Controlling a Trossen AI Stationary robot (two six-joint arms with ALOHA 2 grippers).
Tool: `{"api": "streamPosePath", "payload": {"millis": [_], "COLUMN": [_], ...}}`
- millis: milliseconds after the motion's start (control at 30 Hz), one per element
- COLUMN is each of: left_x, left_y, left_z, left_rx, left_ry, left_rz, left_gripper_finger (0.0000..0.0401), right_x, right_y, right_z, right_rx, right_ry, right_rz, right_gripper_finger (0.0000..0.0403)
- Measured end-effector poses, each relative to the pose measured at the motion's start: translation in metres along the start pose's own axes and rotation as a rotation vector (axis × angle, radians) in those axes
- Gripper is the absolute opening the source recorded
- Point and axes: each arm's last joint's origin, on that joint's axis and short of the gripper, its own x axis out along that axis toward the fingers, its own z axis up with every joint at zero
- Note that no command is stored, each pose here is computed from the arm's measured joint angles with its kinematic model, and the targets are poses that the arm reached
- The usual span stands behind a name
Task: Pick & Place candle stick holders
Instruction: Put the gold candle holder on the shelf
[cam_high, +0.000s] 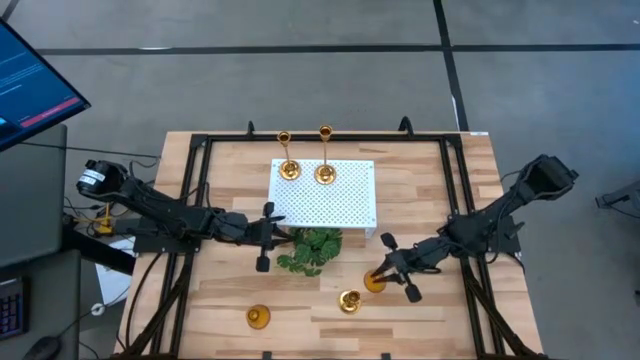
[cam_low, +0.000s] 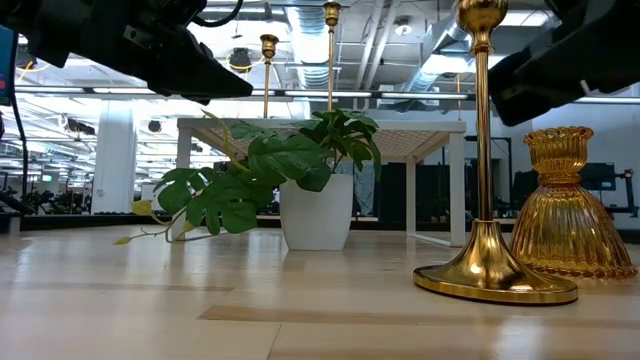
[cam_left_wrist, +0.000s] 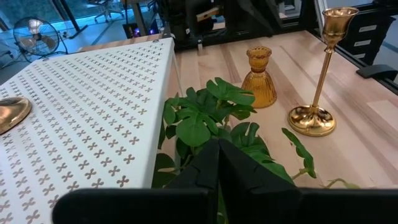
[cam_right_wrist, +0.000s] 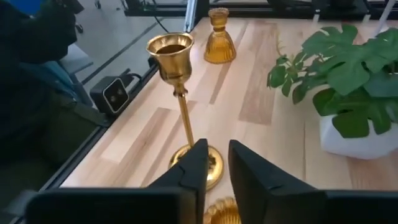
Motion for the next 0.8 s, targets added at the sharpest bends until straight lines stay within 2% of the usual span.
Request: {"api": "streamPosePath", "payload": {"millis": [233,500,633,800], "left_x": [0.0,0.0,0.0,0.0], "left_y": [0.0,0.0,0.0,0.0], "left_z": [0.0,0.0,0.0,0.0], "left_rx": [0.0,0.0,0.0,0.0], "left_ry": [-0.001,-0.001,-0.001,-0.001], "left_rz": [0.0,0.0,0.0,0.0], "left_gripper_finger": [0.0009,0.001,0.001,0.001], "right_x": [0.015,0.042,0.057,0.071], "right_y": [0.001,0.005,0.008,0.01], "right_z": [-0.006,-0.005,-0.004,-0.001], "right_rx": [0.006,0.088,0.086,0.085], "right_ry": [-0.036,-0.015,0.005,0.01], "right_rz": [0.006,0.003,0.008,0.008], "right_gripper_finger": [0.0127,0.0204,0.022,0.0218]}}
